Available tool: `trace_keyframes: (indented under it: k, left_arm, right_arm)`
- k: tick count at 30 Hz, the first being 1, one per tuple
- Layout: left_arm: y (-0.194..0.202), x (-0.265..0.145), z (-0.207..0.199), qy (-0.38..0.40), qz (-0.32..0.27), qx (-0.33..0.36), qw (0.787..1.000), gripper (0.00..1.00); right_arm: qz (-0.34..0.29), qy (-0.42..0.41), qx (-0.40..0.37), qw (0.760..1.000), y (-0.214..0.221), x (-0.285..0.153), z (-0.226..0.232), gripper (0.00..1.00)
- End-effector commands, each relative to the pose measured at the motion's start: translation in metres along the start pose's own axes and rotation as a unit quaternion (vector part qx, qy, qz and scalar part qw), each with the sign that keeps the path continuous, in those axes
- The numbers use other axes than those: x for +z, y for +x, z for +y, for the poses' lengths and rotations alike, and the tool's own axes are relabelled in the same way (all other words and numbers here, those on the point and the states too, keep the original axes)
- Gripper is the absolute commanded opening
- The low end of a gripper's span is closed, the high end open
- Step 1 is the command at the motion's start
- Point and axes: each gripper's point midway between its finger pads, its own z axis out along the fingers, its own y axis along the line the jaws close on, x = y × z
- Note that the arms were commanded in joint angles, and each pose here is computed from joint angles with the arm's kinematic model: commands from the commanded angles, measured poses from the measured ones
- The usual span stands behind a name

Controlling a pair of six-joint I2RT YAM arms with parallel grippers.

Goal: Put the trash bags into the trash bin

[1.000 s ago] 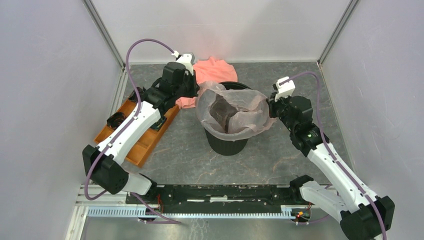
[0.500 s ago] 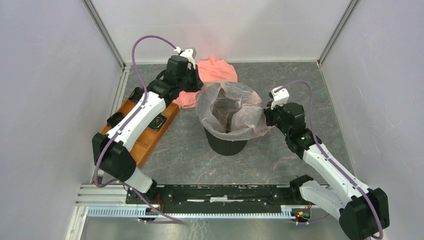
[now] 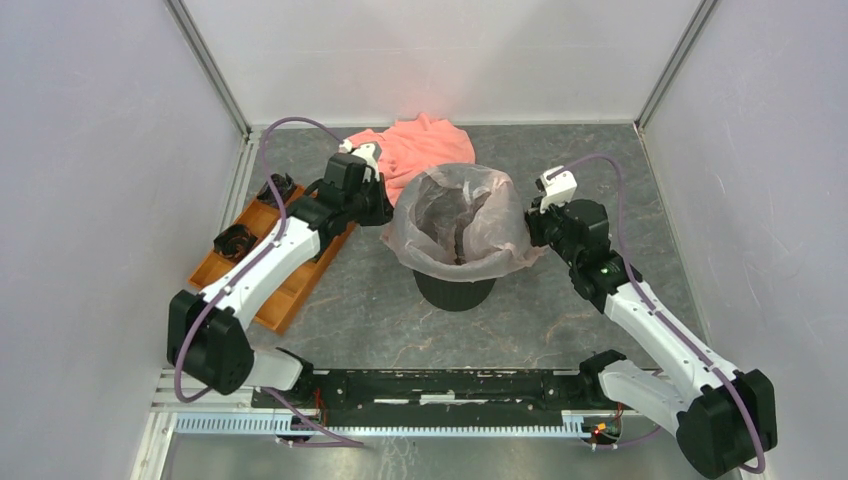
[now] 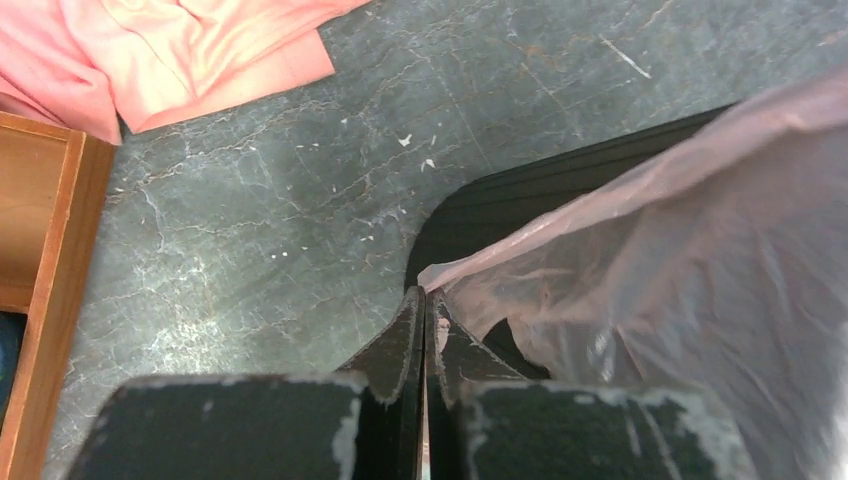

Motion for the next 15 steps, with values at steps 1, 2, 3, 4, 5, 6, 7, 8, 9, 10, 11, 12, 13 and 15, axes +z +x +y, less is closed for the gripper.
trace_keyframes:
  k: [1, 2, 3, 4, 5, 6, 7, 8, 9, 10, 11, 12, 13, 15]
  left_arm:
    - [-0.022, -0.024, -0.021, 0.048, -0.045, -0.026, 0.997, 0.02]
    - [-0.022, -0.026, -0.022, 0.051, -0.046, -0.025, 0.997, 0.02]
    - [-0.024, -0.028, -0.024, 0.052, -0.047, -0.025, 0.997, 0.02]
    - [-0.026, -0.03, -0.025, 0.054, -0.048, -0.024, 0.997, 0.02]
    - [-0.028, -0.032, -0.027, 0.056, -0.051, -0.023, 0.997, 0.02]
    - [-0.031, -0.033, -0.028, 0.057, -0.054, -0.023, 0.997, 0.02]
    - [-0.033, -0.035, -0.028, 0.058, -0.058, -0.022, 0.996, 0.02]
    - [-0.034, -0.036, -0.028, 0.057, -0.061, -0.021, 0.996, 0.02]
    - [-0.034, -0.036, -0.027, 0.054, -0.062, -0.02, 0.996, 0.02]
    - [-0.033, -0.034, -0.024, 0.048, -0.061, -0.019, 0.997, 0.02]
    - [-0.029, -0.032, -0.02, 0.041, -0.057, -0.018, 0.997, 0.02]
    - [-0.024, -0.028, -0.016, 0.033, -0.051, -0.018, 0.998, 0.02]
    - [-0.016, -0.025, -0.011, 0.026, -0.044, -0.019, 0.999, 0.02]
    - [0.0, -0.019, -0.004, 0.019, -0.03, -0.026, 0.999, 0.02]
  right_arm:
    - [0.01, 0.017, -0.011, 1.0, 0.014, -0.001, -0.008, 0.05]
    - [0.009, 0.019, -0.011, 1.0, 0.015, -0.001, -0.008, 0.05]
    - [0.009, 0.019, -0.011, 1.0, 0.015, -0.002, -0.009, 0.05]
    - [0.01, 0.019, -0.011, 1.0, 0.016, -0.002, -0.008, 0.06]
    - [0.012, 0.019, -0.01, 1.0, 0.018, -0.002, -0.008, 0.06]
    - [0.016, 0.018, -0.009, 1.0, 0.021, -0.001, -0.008, 0.06]
    - [0.019, 0.015, -0.008, 1.0, 0.024, 0.0, -0.007, 0.06]
    - [0.022, 0.013, -0.006, 1.0, 0.029, 0.001, -0.006, 0.06]
    - [0.028, 0.009, -0.004, 1.0, 0.033, 0.003, -0.005, 0.06]
    - [0.031, 0.004, -0.003, 0.999, 0.033, 0.005, -0.002, 0.06]
    - [0.038, -0.004, -0.004, 0.999, 0.033, 0.007, 0.0, 0.06]
    - [0.048, -0.007, -0.006, 0.999, 0.03, 0.007, 0.001, 0.06]
    - [0.049, -0.009, -0.007, 0.999, 0.023, 0.007, 0.002, 0.06]
    - [0.031, -0.018, -0.004, 0.999, 0.0, 0.004, 0.005, 0.08]
